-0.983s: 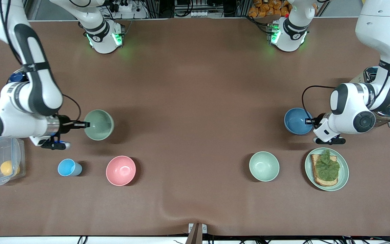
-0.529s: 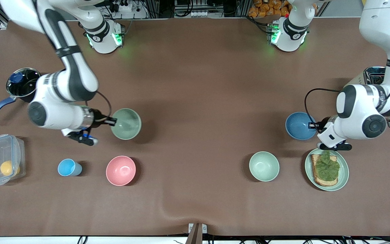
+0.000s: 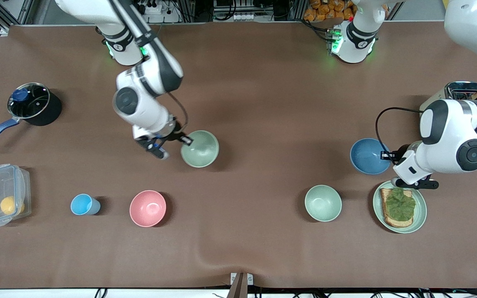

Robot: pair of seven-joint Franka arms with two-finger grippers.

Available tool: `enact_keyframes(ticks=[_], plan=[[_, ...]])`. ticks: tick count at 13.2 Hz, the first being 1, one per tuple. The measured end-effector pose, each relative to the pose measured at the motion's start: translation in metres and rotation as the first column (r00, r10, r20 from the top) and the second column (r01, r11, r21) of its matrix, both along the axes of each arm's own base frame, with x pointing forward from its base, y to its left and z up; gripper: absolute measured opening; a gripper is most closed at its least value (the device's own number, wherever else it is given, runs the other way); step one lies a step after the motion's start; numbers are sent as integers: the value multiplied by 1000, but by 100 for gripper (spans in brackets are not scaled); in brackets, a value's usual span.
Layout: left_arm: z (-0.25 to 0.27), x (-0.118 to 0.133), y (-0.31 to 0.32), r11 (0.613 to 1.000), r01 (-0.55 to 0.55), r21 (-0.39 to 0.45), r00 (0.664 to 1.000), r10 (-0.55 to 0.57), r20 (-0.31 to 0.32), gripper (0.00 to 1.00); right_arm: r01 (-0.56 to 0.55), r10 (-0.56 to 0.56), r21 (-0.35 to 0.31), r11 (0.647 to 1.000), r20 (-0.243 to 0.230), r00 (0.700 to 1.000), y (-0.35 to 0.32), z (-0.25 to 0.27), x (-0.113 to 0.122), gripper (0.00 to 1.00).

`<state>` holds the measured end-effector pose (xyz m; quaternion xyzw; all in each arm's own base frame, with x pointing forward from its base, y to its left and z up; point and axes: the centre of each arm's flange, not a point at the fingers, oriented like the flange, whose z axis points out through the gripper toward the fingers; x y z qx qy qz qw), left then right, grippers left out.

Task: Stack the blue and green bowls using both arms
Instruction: 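Slide the green bowl toward the table middle with the right gripper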

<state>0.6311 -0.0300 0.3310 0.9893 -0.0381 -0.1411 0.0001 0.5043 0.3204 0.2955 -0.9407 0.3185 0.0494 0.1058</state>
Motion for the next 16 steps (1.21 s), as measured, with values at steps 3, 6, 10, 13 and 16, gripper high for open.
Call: enact_keyframes(ticks=[3,6,10,13,16], plan=[[13,5,-4,1000,3,-6,1000,-3,17,5,67,-68,23,998,46,997,47,-15,-27,4],[26,5,-6,1000,-9,-25,1000,10,25,5,99,-102,38,994,71,992,81,-43,-49,4],[39,5,-17,998,-10,-56,999,12,30,5,118,-120,35,992,67,990,100,-63,-66,4],[47,6,-28,998,-1,-64,999,4,42,5,126,-128,33,991,57,990,114,-69,-79,4],[51,2,-58,998,-15,-68,999,18,41,5,129,-130,20,991,63,990,132,-75,-93,4]])
